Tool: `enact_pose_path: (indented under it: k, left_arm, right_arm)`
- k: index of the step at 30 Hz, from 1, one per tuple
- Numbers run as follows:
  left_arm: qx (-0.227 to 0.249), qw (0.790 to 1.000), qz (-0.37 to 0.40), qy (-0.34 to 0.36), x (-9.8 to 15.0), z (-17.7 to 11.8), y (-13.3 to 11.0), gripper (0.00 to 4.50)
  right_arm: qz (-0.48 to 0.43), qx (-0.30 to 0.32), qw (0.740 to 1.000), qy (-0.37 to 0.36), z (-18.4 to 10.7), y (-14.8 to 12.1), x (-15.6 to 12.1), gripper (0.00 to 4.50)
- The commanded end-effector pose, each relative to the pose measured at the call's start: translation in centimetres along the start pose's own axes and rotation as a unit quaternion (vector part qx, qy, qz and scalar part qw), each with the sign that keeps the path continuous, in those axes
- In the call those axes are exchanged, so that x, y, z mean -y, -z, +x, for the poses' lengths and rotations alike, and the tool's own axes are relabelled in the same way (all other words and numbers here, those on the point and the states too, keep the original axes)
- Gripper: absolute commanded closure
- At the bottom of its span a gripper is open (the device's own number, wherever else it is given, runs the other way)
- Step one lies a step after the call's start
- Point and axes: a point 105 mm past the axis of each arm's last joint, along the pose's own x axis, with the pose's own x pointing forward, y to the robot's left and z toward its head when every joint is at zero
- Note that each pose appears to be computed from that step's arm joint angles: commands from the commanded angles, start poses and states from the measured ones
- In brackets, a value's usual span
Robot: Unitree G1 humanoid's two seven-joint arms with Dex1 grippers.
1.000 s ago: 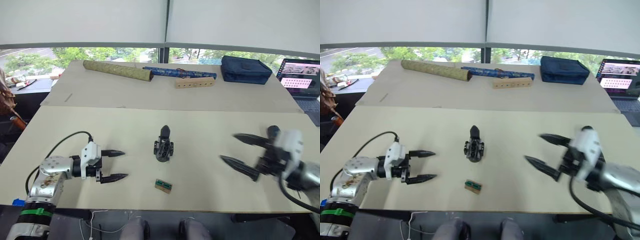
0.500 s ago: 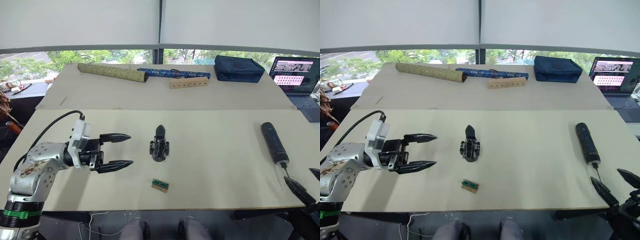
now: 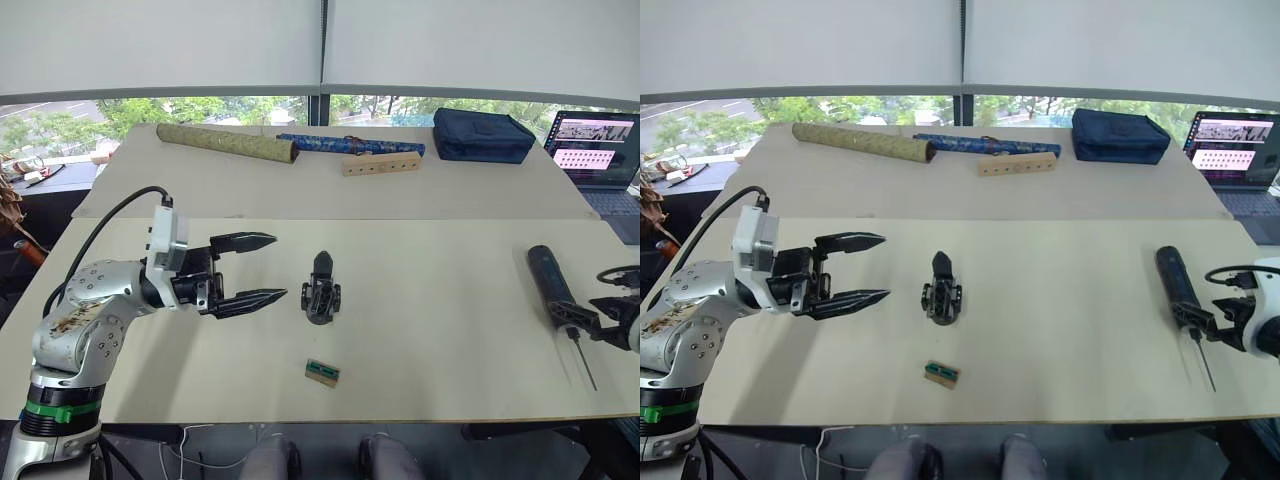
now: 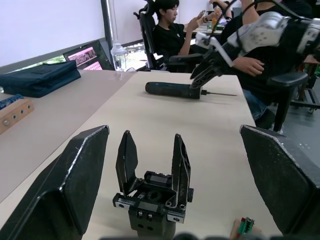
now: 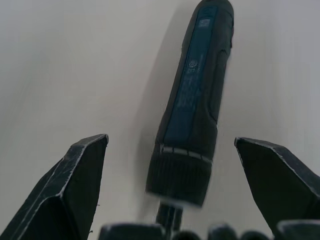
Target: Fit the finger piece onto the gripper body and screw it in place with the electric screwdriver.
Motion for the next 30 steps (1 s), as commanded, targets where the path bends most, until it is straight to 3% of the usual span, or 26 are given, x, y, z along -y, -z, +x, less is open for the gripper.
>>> enact_pose_path:
  k: [1, 7, 8, 14, 17, 21, 24, 27, 30]
  left_arm:
    - [0.002, 1.000, 0.015, 0.009, 0.5, 0.2, -0.8, 0.06]
    - [-0.004, 1.000, 0.012, 0.016, 1.0, 0.1, -0.6, 0.06]
    - [-0.005, 1.000, 0.013, 0.017, 1.0, 0.1, -0.6, 0.00]
    - [-0.011, 0.999, 0.011, 0.028, 1.3, 0.1, -0.5, 0.00]
    - [-0.022, 0.999, 0.005, 0.029, 1.5, -0.2, -0.2, 0.00]
    - [-0.051, 0.998, -0.005, 0.034, 2.1, -1.5, 0.8, 0.00]
    - [-0.070, 0.996, -0.010, 0.046, 2.7, -2.6, 1.8, 0.00]
    - [-0.086, 0.994, -0.014, 0.065, 3.6, -3.4, 3.0, 0.00]
    - [-0.087, 0.994, -0.016, 0.064, 3.9, -3.9, 3.8, 0.00]
  right_arm:
    - [-0.008, -0.021, 0.999, 0.040, 0.3, -0.3, 2.2, 0.00]
    - [0.003, -0.052, 0.998, 0.018, 1.8, 0.2, 2.2, 0.00]
    - [0.004, -0.045, 0.999, 0.019, 2.0, -0.1, 2.2, 0.52]
    - [-0.011, -0.012, 0.999, -0.030, 2.3, -1.5, 1.1, 2.51]
    - [-0.037, 0.056, 0.995, -0.075, 1.2, -4.5, 0.0, 2.57]
    - [-0.106, 0.097, 0.974, -0.176, -1.4, -8.4, -4.7, 2.57]
    - [-0.166, 0.076, 0.954, -0.239, -2.5, -8.7, -8.9, 2.57]
    - [-0.250, 0.036, 0.919, -0.304, -3.4, -7.2, -14.0, 2.57]
    - [-0.296, 0.018, 0.899, -0.321, -3.5, -5.9, -16.3, 2.57]
